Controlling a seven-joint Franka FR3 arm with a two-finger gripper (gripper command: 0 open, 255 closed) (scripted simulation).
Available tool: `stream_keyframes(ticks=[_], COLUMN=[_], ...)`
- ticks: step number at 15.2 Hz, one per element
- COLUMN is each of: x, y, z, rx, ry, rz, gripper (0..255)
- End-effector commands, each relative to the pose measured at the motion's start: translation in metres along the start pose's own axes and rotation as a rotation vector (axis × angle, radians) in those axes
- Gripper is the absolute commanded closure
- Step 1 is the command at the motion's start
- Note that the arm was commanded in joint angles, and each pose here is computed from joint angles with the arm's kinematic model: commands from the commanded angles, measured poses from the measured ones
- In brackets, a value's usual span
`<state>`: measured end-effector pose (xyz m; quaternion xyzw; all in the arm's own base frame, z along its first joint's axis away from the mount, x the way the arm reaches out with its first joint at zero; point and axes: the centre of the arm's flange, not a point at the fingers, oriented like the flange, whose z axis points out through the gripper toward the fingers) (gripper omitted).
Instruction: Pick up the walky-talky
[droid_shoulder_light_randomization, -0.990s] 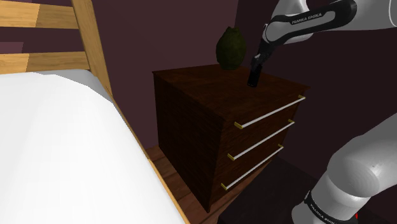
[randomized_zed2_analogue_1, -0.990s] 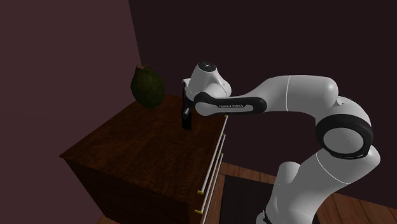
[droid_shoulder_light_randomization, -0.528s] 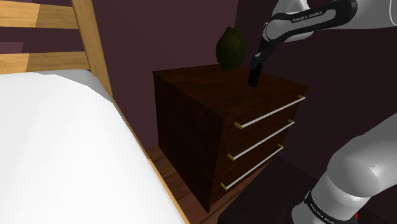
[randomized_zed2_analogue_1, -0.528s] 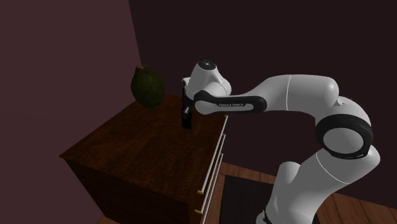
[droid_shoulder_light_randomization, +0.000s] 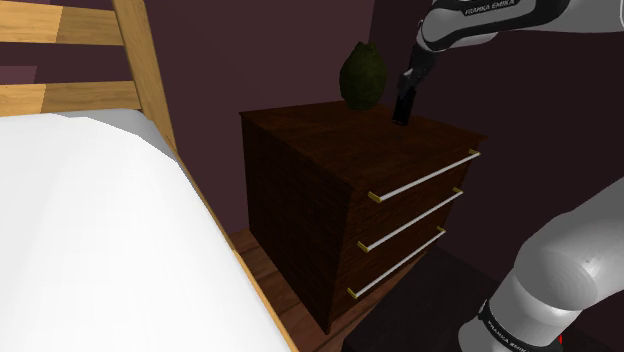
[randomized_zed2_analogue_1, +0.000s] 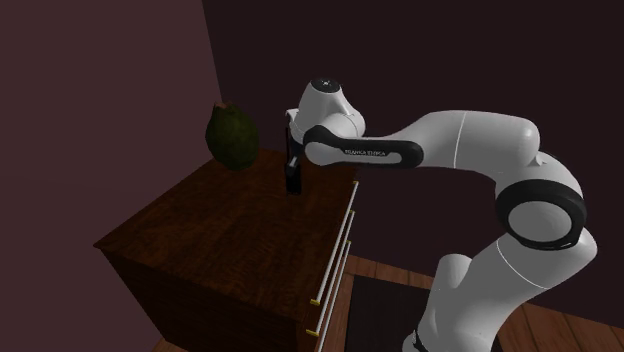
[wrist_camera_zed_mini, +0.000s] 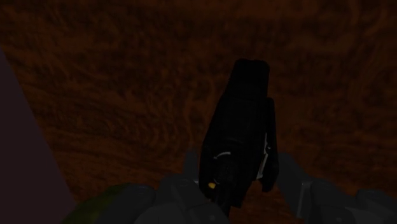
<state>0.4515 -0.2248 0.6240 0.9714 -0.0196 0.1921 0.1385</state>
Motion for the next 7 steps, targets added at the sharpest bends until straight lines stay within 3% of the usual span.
stream_keyframes(ticks=[1,7], x=[0.004,0.012], y=[0.003,0.009], z=[-0.01,-0.03], rx=[0.0,0.0], ry=[0.0,0.0], rz=[0.0,0.0], gripper=[255,255])
